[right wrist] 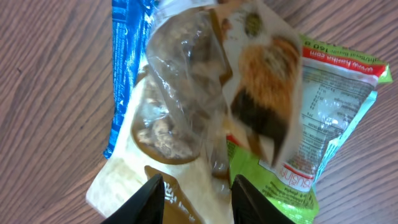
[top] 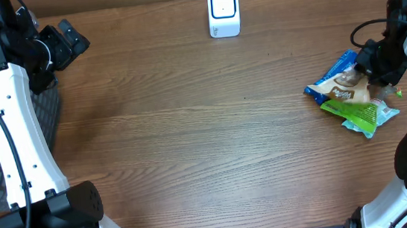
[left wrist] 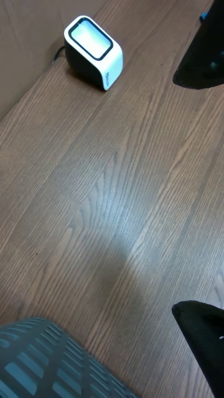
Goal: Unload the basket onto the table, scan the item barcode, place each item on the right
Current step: 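Carry the cookie bag right and drop it on the other snacks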
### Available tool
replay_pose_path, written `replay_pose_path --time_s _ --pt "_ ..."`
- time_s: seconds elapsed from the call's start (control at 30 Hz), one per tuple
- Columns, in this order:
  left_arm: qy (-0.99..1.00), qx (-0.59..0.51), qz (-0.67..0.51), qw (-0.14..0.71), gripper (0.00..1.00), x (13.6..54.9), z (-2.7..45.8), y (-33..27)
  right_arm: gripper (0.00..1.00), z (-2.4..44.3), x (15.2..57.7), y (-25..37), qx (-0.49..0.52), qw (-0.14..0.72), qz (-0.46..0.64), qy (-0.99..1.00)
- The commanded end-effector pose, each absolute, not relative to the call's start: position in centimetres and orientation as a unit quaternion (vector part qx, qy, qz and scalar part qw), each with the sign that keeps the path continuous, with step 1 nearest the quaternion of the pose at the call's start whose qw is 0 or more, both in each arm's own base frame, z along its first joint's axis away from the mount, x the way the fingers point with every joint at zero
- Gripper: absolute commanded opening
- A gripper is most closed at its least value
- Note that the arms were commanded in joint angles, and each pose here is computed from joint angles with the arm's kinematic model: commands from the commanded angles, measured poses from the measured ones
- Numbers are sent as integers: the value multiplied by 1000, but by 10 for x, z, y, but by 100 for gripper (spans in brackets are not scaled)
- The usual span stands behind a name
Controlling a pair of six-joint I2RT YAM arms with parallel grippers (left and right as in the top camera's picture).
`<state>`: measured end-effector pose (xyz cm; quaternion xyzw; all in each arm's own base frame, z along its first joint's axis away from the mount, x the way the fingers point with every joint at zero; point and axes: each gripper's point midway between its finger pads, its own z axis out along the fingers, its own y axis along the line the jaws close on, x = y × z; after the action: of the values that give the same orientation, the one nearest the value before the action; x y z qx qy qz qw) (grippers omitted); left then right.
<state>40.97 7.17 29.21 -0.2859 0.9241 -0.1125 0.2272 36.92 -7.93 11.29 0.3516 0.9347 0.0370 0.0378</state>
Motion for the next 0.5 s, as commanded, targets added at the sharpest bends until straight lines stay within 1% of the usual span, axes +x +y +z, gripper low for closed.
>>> replay_pose_path --time_s 0.0,0.17,0.33,0.47 --pt "921 -285 -119 237 100 411 300 68 40 130 374 -81 353 63 42 932" --pt "921 -285 -119 237 100 411 300 68 40 162 370 -80 352 75 43 932" --pt "921 -285 -119 237 100 411 300 68 40 226 358 -69 321 100 60 940" --pt "921 -285 -119 237 100 411 300 68 40 284 343 -34 259 138 121 948"
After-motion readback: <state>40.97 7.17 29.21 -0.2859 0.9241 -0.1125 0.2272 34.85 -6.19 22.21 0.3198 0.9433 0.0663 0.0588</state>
